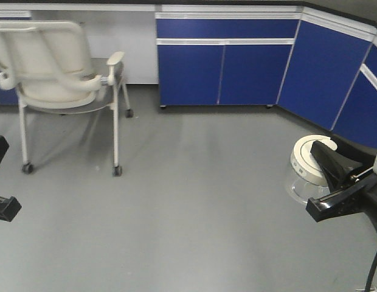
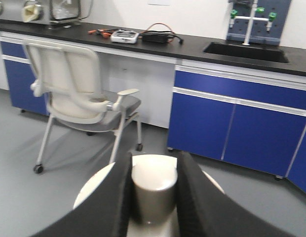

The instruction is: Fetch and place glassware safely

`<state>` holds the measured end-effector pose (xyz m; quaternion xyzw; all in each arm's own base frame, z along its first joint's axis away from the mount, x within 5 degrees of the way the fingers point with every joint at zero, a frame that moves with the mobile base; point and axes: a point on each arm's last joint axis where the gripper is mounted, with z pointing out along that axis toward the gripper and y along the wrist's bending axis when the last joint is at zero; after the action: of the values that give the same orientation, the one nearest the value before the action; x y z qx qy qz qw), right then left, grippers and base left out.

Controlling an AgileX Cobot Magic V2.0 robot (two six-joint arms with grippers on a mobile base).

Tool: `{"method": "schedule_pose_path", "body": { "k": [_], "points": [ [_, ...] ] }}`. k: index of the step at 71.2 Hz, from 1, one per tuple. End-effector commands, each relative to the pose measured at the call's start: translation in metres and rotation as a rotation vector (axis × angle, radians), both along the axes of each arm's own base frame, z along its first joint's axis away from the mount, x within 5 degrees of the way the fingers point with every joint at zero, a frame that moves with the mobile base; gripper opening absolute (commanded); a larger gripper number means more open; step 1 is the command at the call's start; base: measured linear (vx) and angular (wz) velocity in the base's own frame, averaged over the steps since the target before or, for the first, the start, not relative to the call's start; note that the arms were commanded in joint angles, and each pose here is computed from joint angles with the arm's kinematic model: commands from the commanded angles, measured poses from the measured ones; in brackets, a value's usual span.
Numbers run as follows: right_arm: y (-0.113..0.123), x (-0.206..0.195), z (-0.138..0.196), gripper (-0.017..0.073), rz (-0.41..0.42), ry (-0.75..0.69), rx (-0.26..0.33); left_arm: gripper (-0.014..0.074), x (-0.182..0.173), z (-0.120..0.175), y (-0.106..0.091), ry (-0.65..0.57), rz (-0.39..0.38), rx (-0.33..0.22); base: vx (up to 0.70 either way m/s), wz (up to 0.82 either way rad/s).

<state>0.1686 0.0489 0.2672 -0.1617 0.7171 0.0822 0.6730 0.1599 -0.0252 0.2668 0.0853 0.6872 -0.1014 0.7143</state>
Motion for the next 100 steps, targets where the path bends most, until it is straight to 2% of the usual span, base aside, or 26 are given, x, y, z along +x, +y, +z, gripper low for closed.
{"method": "schedule_pose_path", "body": {
  "k": [1,59,100],
  "points": [
    [0.0017,0.0015,0.0203,-0.0001,0.02,-0.123,0.046,-0.0007,-0.0002,0.0154,-0.0021,-0.09,-0.023,-0.043,0.41,-0.33],
    [0.0016,0.0016,0.0197,-0.0001,0.018,-0.117,0.044,-0.0007,-0.0002,0.0152,-0.002,-0.088,-0.022,-0.043,0.34,-0.57],
    [0.0016,0.0016,0.0197,-0.0001,0.018,-0.117,0.044,-0.0007,-0.0002,0.0153,-0.0021,-0.089,-0.022,-0.043,0.29,-0.86]
  ]
}}
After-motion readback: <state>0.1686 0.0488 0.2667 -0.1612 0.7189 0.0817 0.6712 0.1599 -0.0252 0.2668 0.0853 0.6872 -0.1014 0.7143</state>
